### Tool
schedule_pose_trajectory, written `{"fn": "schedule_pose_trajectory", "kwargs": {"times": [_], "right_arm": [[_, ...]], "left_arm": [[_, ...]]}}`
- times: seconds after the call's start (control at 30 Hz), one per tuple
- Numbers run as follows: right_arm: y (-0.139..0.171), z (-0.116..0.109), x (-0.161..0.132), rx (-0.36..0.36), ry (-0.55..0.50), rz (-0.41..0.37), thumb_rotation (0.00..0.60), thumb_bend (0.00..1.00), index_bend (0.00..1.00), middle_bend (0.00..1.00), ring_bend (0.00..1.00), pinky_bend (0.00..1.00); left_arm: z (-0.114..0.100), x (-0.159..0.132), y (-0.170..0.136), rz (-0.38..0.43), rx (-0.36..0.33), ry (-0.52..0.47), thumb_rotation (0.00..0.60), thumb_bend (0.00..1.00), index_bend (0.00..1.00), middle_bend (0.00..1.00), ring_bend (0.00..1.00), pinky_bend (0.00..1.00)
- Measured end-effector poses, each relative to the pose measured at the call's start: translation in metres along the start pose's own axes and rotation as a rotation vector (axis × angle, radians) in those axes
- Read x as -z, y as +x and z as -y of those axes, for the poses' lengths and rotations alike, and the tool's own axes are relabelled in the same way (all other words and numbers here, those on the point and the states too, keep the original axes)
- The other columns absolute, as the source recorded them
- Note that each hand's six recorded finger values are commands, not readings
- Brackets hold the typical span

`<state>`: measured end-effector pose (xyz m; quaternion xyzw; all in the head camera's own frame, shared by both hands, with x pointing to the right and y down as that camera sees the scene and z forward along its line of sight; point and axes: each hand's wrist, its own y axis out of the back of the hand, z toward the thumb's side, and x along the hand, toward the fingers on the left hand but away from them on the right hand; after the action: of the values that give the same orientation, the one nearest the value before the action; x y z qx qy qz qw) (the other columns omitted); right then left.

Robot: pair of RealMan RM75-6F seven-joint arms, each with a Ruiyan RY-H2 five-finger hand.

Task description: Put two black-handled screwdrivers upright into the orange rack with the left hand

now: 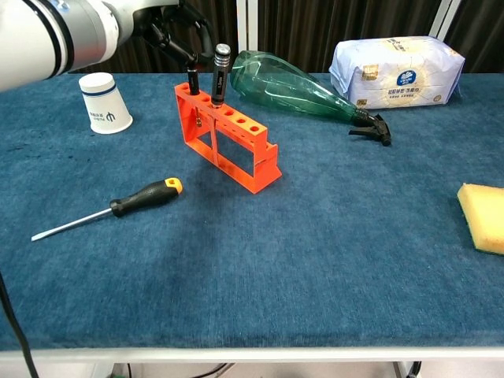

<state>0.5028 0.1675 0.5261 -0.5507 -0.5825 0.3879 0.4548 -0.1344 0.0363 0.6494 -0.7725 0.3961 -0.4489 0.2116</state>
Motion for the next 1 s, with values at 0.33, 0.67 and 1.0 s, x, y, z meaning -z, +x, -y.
{"fn": "schedule_pose_trajectory", "kwargs": {"times": [0.33, 0.67, 1.0], "right_arm": [[0.0, 0.0, -0.001, -0.004, 0.001, -0.002, 0.6, 0.38, 0.0, 0.0, 0.0, 0.0], [0.0, 0.005, -0.006, -0.012, 0.002, -0.013, 0.6, 0.39, 0.0, 0.0, 0.0, 0.0], [-0.001, 0.004, -0.003, -0.011, 0.005, -0.003, 0.6, 0.38, 0.0, 0.0, 0.0, 0.0]], "left_arm": [[-0.027, 0.005, -0.019, 0.057, -0.041, -0.05, 0.535, 0.34, 0.43, 0.12, 0.01, 0.15], [-0.014, 0.007, -0.025, 0.089, 0.063, -0.117, 0.485, 0.29, 0.4, 0.12, 0.01, 0.16], [-0.002, -0.001, -0.017, 0.104, 0.076, -0.118, 0.534, 0.29, 0.43, 0.12, 0.01, 0.16]]}}
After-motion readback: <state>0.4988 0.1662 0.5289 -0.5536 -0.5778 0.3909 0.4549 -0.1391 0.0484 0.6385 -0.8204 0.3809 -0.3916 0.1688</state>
